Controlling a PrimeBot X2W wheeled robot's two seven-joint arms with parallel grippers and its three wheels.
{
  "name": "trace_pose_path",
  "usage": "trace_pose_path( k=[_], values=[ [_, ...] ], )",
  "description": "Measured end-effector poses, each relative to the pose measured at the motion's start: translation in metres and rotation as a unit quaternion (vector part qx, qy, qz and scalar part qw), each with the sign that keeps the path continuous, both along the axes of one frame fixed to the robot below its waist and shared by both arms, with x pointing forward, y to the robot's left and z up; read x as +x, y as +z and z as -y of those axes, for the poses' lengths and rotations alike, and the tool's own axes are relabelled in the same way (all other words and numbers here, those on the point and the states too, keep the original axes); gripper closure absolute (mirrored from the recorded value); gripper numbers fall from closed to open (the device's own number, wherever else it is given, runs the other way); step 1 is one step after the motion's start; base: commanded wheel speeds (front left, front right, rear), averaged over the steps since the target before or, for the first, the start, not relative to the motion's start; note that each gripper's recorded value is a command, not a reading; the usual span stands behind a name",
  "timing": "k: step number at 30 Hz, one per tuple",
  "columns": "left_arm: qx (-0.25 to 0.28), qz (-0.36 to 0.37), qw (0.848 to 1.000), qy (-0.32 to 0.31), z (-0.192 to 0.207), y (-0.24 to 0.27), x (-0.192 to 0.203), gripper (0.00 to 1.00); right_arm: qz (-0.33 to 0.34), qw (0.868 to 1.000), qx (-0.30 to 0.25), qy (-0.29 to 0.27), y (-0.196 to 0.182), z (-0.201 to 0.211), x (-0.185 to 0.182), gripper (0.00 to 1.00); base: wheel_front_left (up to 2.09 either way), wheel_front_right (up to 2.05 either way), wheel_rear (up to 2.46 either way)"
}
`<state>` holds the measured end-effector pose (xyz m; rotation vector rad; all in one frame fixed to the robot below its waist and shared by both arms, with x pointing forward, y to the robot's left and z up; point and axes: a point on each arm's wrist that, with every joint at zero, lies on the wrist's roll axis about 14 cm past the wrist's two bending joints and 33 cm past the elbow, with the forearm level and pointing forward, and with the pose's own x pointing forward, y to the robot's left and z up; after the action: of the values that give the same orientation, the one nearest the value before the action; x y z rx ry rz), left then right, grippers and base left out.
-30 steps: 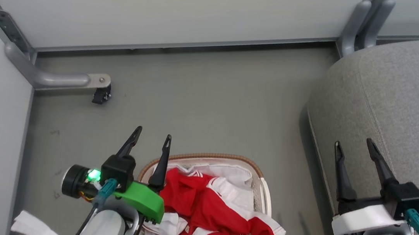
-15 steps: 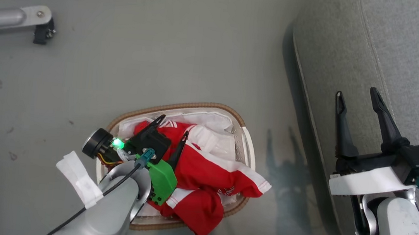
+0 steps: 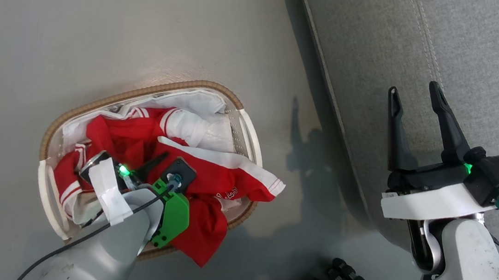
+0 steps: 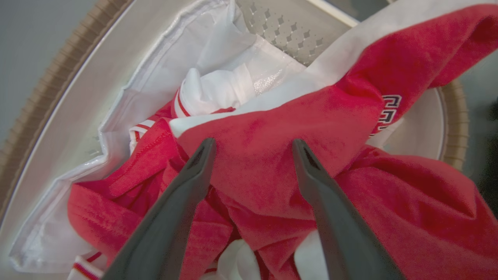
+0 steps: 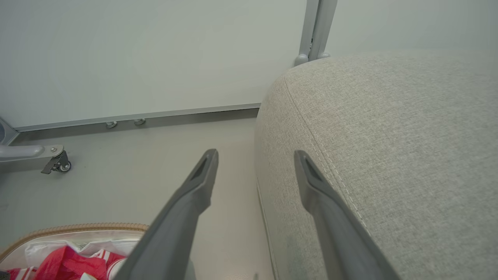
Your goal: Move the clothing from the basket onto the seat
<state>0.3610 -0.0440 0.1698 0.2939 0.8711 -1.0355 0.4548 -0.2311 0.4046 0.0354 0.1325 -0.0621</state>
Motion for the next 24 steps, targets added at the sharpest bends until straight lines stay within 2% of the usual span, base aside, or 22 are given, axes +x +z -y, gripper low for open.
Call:
trace_pose_path(
  k=[6,15,23,24],
  values=[
    [0.03,-0.013,0.999,0.028,0.001,-0.028,0.002,0.0,-0.024,1.0,-0.005,-0.013,-0.015,0.01,-0.005,0.0,0.0,0.0,0.0],
    [0.047,-0.072,0.996,-0.004,0.002,-0.054,-0.021,0.0,-0.042,0.999,-0.007,-0.017,-0.028,0.014,-0.006,0.0,0.0,0.0,0.0],
    [0.091,-0.111,0.989,-0.038,-0.005,-0.07,-0.04,0.0,-0.05,0.999,-0.006,-0.017,-0.033,0.014,-0.008,0.0,0.0,0.0,0.0],
    [0.1,-0.117,0.987,-0.042,-0.007,-0.072,-0.042,0.04,-0.051,0.999,-0.006,-0.017,-0.033,0.014,-0.008,0.0,0.0,0.0,0.0]
  ],
)
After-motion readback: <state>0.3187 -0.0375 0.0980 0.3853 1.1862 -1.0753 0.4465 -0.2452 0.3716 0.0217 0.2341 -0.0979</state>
